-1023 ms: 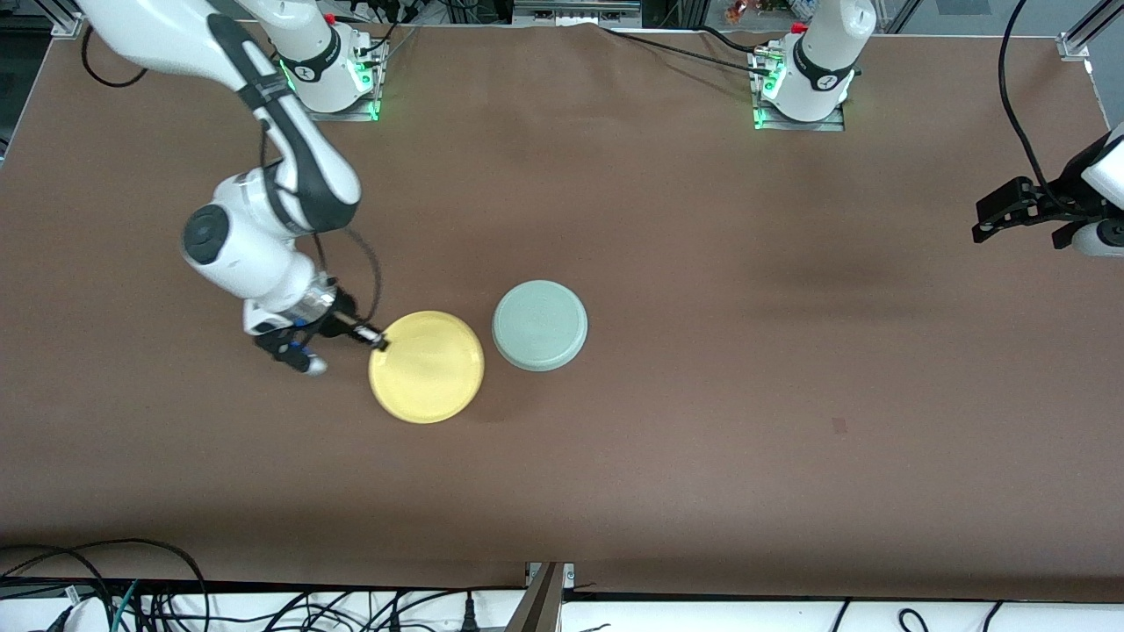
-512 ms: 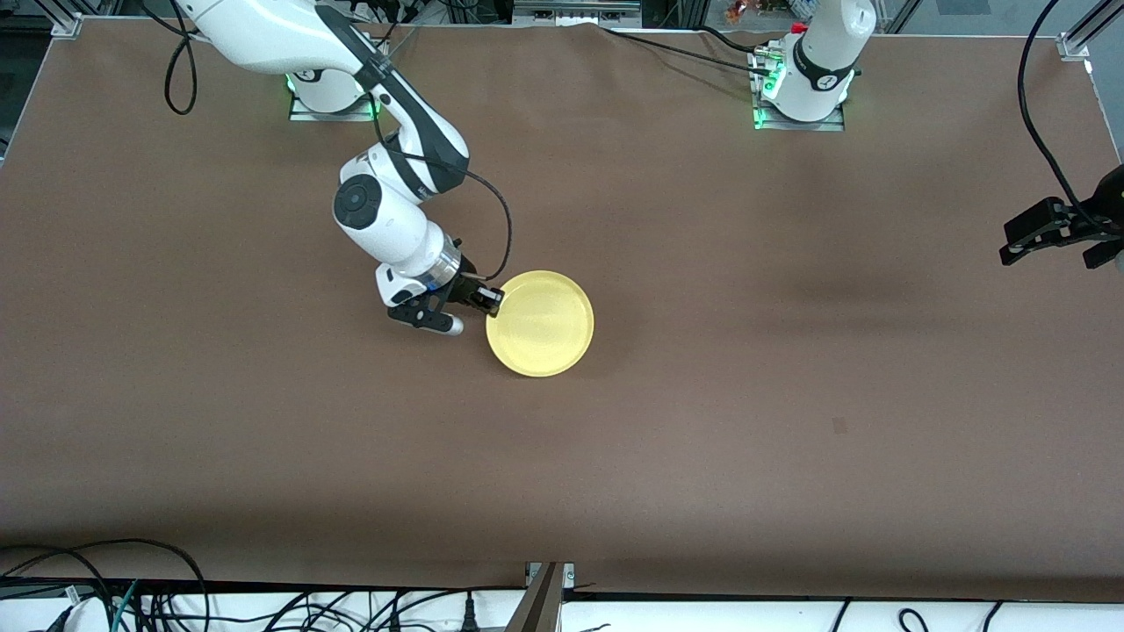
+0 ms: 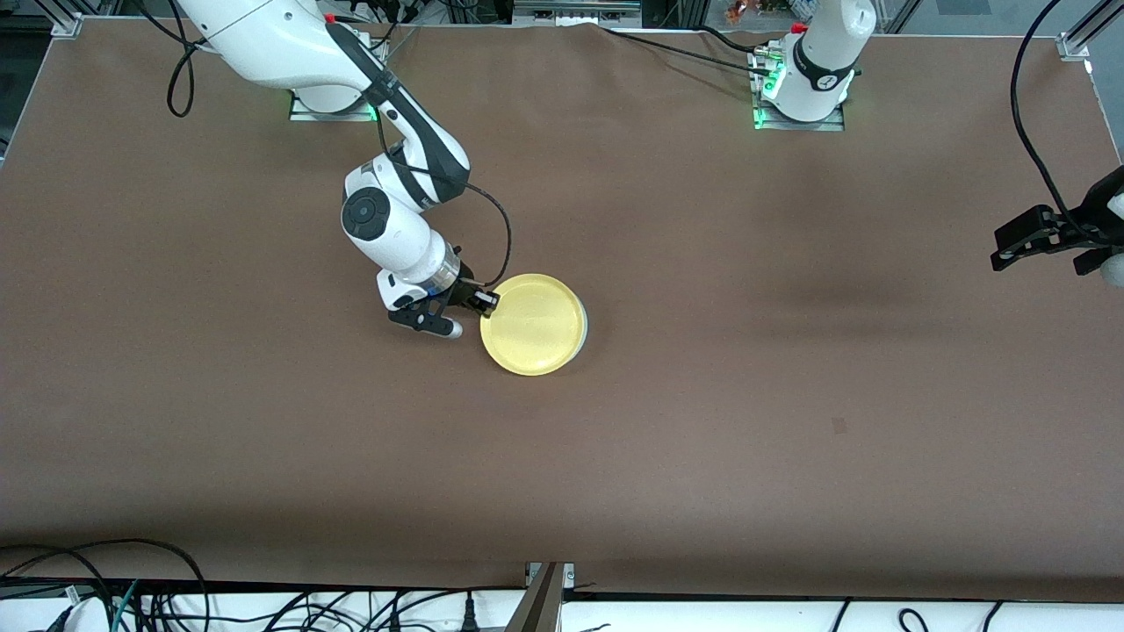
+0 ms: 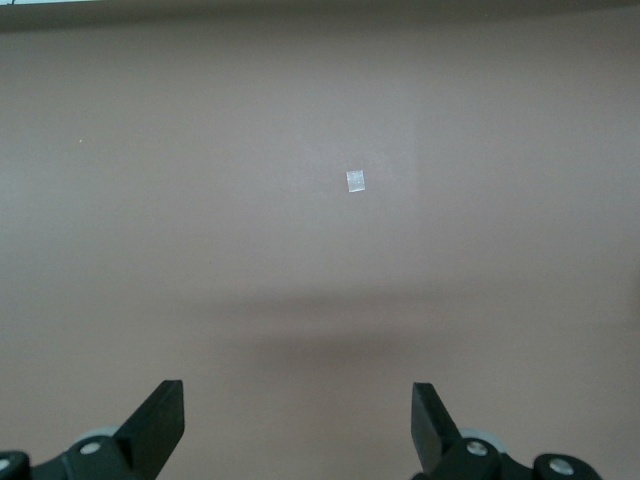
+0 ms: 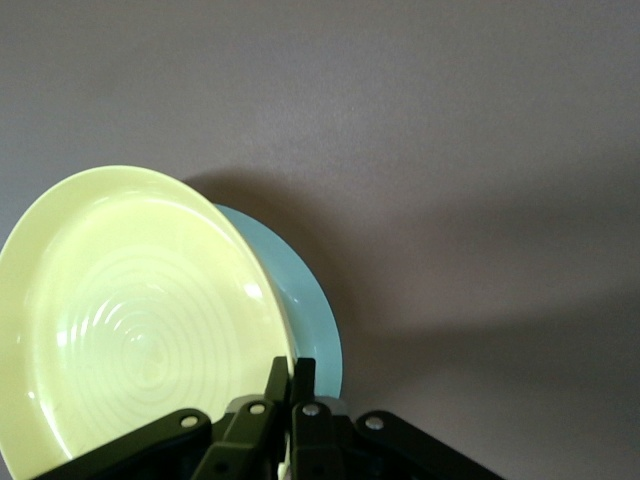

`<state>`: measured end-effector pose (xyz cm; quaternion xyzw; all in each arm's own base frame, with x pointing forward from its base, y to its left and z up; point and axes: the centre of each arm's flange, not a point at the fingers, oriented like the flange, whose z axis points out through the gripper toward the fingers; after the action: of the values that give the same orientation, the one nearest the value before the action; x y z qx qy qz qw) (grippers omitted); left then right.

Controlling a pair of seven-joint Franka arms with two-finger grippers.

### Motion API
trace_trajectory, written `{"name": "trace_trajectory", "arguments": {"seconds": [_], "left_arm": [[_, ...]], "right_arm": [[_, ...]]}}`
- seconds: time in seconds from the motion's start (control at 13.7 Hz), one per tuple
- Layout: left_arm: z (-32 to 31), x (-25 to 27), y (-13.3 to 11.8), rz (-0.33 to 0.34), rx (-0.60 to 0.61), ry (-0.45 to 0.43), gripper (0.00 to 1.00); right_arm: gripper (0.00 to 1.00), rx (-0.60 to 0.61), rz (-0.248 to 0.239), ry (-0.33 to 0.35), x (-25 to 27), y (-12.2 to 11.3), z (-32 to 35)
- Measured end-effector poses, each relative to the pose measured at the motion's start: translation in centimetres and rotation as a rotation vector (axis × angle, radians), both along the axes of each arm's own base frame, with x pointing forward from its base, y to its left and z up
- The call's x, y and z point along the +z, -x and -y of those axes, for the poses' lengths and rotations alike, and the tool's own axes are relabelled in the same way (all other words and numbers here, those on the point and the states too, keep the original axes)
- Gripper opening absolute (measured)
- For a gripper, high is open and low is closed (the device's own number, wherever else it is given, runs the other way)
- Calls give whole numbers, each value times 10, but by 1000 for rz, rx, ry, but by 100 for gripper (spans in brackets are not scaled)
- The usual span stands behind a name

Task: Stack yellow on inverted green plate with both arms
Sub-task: 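Carry the yellow plate with the right gripper onto the green plate, then open the right gripper and release the yellow plate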

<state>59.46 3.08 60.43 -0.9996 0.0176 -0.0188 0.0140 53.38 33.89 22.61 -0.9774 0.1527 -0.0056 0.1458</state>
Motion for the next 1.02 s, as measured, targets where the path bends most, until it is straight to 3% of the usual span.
{"name": "trace_trajectory", "arguments": {"seconds": [0.22, 0.37, 0.66, 0.95, 1.02], "left_arm": [[0, 0, 0, 1, 0, 0, 100], [0, 0, 0, 1, -1, 0, 100], [1, 1, 0, 1, -1, 0, 100], [1, 1, 0, 1, -2, 0, 100], [1, 1, 0, 1, -2, 0, 100]], "right_arm": [[3, 9, -15, 9, -6, 11, -8], [19, -29, -29, 7, -6, 15, -13], [62, -77, -4, 15, 11, -3, 2], [100, -95, -68, 129, 98, -37, 49], [100, -96, -72, 167, 130, -47, 64]]}}
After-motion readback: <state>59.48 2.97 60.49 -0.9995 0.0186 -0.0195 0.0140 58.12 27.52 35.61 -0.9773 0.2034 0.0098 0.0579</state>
